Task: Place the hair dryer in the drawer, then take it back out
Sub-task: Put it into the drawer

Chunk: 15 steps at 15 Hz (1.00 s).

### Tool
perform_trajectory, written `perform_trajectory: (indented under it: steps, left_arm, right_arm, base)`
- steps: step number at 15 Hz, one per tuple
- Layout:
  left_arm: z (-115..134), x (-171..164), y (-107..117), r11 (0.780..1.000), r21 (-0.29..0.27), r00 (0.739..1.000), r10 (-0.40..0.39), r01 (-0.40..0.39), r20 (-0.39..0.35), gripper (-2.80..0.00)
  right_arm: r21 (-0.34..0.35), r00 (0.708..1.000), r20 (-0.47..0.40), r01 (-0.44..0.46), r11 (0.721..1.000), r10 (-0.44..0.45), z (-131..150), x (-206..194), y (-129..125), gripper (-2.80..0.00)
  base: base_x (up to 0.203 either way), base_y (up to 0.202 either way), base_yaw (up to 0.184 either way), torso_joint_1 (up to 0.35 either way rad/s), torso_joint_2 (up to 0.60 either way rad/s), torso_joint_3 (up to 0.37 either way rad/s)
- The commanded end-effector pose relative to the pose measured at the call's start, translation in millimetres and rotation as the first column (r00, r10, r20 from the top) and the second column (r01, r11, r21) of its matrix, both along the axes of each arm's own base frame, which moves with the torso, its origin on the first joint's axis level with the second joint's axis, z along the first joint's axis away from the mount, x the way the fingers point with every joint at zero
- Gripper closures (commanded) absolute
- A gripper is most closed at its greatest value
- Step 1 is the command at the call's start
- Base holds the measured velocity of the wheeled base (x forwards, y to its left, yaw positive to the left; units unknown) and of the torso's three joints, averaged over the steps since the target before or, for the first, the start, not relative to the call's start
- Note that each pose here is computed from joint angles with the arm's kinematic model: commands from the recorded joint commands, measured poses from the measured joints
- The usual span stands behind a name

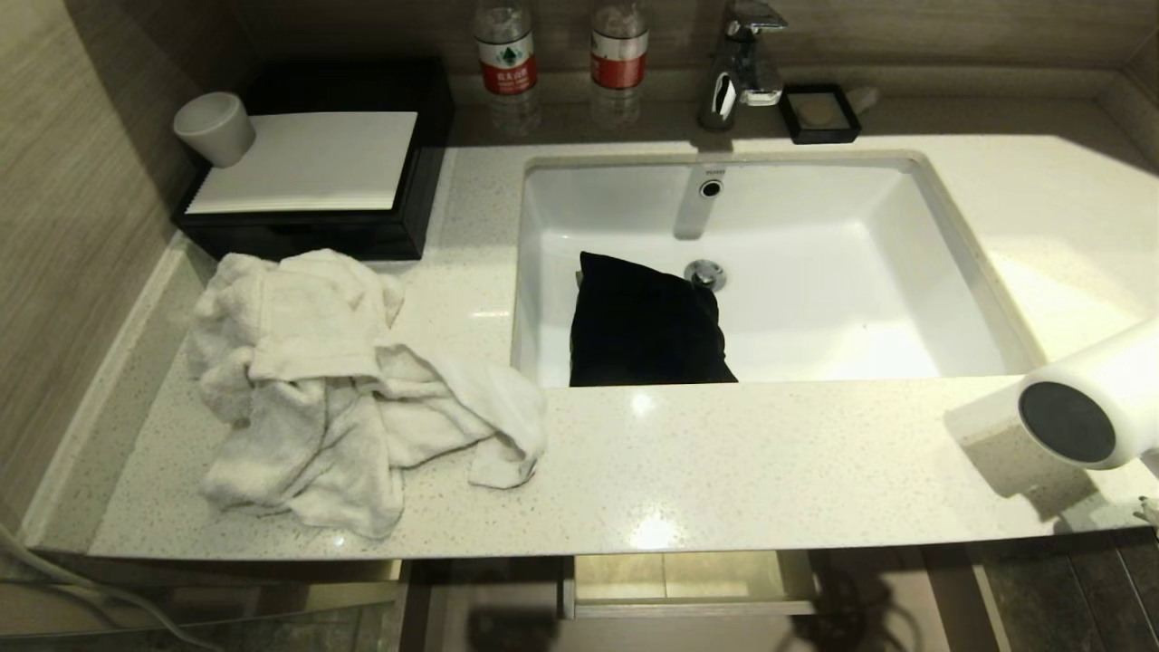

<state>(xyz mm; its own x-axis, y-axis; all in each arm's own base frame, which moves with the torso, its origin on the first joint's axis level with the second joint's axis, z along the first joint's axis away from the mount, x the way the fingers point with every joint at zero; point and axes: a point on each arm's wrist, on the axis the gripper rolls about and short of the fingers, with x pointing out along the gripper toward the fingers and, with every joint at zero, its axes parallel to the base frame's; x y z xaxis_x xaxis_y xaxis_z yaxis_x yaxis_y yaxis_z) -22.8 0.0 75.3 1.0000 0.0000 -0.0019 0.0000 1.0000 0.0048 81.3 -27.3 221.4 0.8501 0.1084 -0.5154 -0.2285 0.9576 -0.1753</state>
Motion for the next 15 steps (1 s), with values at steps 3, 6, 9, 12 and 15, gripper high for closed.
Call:
perform_trajectory:
  steps: [3,6,9,12,15]
  left_arm:
    - [-0.4,0.1,0.0,1.000,0.000,1.000,0.000,0.000,-0.001,0.00]
    - [-0.4,0.1,0.0,1.000,0.000,1.000,0.000,0.000,-0.001,0.00]
    - [-0.4,0.1,0.0,1.000,0.000,1.000,0.000,0.000,-0.001,0.00]
    - [0.0,0.0,0.0,1.000,0.000,1.000,0.000,0.000,0.000,0.00]
    - [-0.3,0.1,0.0,1.000,0.000,1.000,0.000,0.000,-0.001,0.00]
  right_arm:
    - [-0.002,1.000,0.000,-0.005,1.000,0.005,-4.9,-4.6,2.2,0.00]
    - [-0.025,1.000,0.004,-0.018,1.000,0.018,-5.1,-7.3,3.6,0.00]
    - [-0.029,1.000,0.000,-0.020,0.999,0.020,-6.7,-8.0,3.9,0.00]
    - [-0.032,1.000,0.008,-0.019,0.999,0.019,-7.6,-11.5,5.5,0.00]
    - [-0.036,1.000,0.016,-0.019,0.999,0.020,-9.7,-14.6,7.0,0.00]
  base:
    - [0.000,0.000,0.000,-0.119,0.31,0.191]
    - [0.000,0.000,0.000,-0.006,0.02,0.018]
    - [0.000,0.000,0.000,-0.038,0.04,-0.003]
    - [0.000,0.000,0.000,-0.293,0.23,-0.057]
    - [0.000,0.000,0.000,-0.365,0.26,-0.107]
